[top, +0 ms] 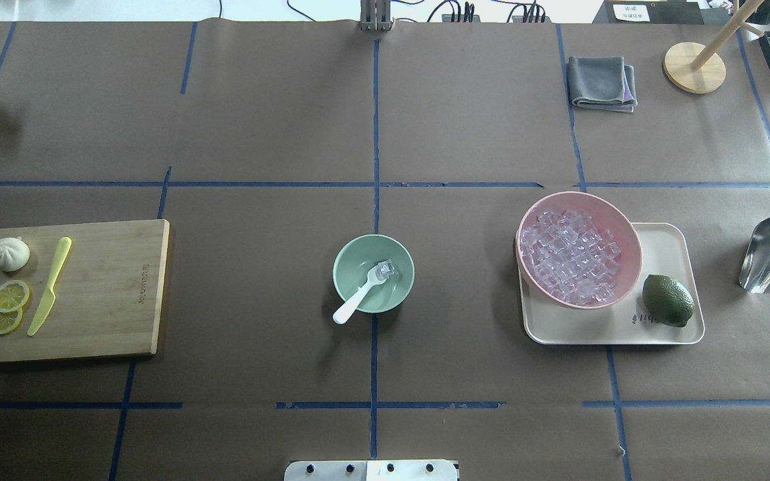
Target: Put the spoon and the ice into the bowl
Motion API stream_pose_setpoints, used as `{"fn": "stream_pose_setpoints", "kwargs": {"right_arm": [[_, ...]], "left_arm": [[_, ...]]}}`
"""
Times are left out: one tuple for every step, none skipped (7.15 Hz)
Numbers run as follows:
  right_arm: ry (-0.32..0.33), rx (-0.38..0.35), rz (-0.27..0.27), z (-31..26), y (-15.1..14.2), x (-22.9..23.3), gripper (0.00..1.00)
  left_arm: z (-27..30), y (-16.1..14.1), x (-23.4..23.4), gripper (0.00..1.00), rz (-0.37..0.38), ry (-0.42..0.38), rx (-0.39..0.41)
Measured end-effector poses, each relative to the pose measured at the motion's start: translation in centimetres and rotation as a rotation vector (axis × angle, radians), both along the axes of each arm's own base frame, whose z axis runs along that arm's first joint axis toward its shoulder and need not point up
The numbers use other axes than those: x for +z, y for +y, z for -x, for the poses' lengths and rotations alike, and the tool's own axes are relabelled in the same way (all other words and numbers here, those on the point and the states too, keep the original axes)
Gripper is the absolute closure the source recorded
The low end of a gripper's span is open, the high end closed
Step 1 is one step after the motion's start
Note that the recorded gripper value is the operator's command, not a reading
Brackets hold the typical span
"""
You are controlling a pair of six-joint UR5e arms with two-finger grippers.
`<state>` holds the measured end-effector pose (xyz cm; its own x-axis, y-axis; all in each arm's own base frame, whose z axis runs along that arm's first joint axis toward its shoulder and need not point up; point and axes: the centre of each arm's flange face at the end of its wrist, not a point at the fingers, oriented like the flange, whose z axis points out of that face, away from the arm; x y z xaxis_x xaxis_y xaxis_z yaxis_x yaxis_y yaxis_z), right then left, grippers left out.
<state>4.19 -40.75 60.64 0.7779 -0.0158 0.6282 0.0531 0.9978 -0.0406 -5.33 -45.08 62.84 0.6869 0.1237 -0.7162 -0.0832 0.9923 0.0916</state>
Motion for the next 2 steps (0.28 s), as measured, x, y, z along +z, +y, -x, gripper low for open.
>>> {"fn": "stream_pose_setpoints", "kwargs": {"right_arm": [[0.0, 0.0, 0.0, 0.01, -0.02, 0.01, 0.0], [0.0, -0.001, 0.0, 0.04, -0.02, 0.05, 0.0]], "left_arm": [[0.0, -0.01, -0.02, 0.0, 0.0, 0.0, 0.0], [0.0, -0.05, -0.06, 0.0, -0.001, 0.0, 0.0]]}}
